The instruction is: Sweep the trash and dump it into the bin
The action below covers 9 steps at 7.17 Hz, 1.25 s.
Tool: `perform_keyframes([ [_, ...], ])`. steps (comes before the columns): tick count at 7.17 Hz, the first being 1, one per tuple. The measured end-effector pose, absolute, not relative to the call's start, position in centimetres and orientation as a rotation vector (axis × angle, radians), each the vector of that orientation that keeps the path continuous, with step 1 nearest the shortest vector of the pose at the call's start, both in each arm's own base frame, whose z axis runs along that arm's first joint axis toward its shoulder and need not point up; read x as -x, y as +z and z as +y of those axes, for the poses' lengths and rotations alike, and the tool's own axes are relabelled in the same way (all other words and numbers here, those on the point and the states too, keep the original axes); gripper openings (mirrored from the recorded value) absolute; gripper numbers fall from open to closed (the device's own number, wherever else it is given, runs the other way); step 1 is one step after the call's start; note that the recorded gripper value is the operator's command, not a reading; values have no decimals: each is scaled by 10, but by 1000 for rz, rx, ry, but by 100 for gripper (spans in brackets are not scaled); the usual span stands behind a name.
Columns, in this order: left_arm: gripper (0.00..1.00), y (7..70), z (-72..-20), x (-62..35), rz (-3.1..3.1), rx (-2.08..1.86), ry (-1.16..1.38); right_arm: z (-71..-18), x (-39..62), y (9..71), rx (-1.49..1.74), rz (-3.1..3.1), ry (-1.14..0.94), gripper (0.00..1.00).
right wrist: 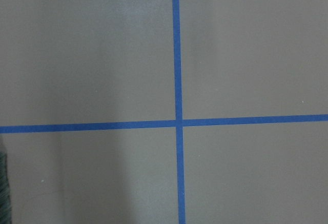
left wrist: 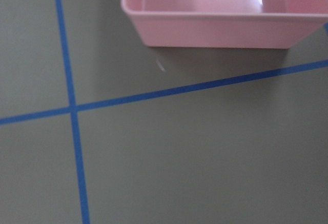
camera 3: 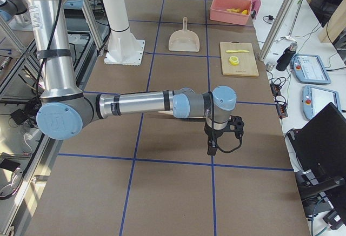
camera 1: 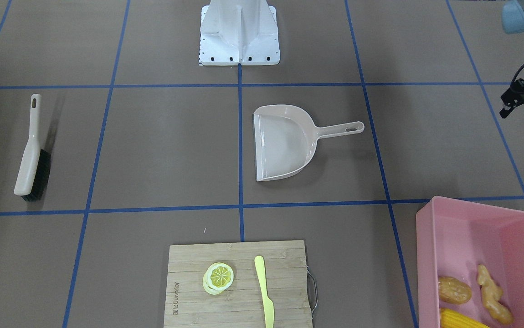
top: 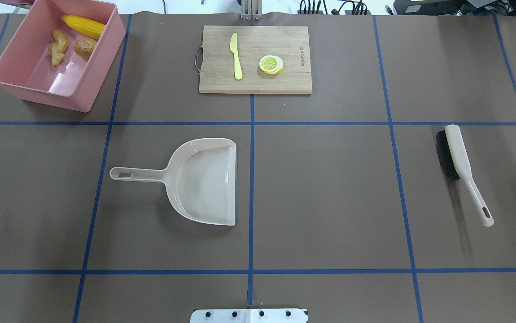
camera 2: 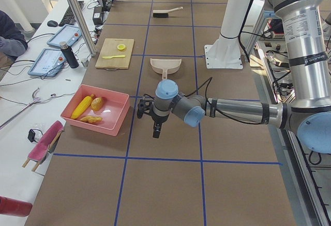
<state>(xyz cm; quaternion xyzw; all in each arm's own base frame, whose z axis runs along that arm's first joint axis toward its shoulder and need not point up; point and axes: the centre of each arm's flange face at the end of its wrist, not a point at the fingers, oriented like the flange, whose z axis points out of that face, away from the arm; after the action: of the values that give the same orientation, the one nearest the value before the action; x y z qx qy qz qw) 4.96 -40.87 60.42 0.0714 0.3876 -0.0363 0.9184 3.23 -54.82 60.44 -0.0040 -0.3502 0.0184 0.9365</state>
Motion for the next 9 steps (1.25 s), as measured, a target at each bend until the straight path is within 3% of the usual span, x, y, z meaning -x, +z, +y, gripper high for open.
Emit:
perform_keyframes([
  [3, 99, 675, -435, 4, 859, -31, -253, -547, -31, 607, 16, -735, 36, 100],
  [9, 99, 675, -488, 9, 776, 26, -91, -547, -30, 610, 25, -737, 42, 100],
])
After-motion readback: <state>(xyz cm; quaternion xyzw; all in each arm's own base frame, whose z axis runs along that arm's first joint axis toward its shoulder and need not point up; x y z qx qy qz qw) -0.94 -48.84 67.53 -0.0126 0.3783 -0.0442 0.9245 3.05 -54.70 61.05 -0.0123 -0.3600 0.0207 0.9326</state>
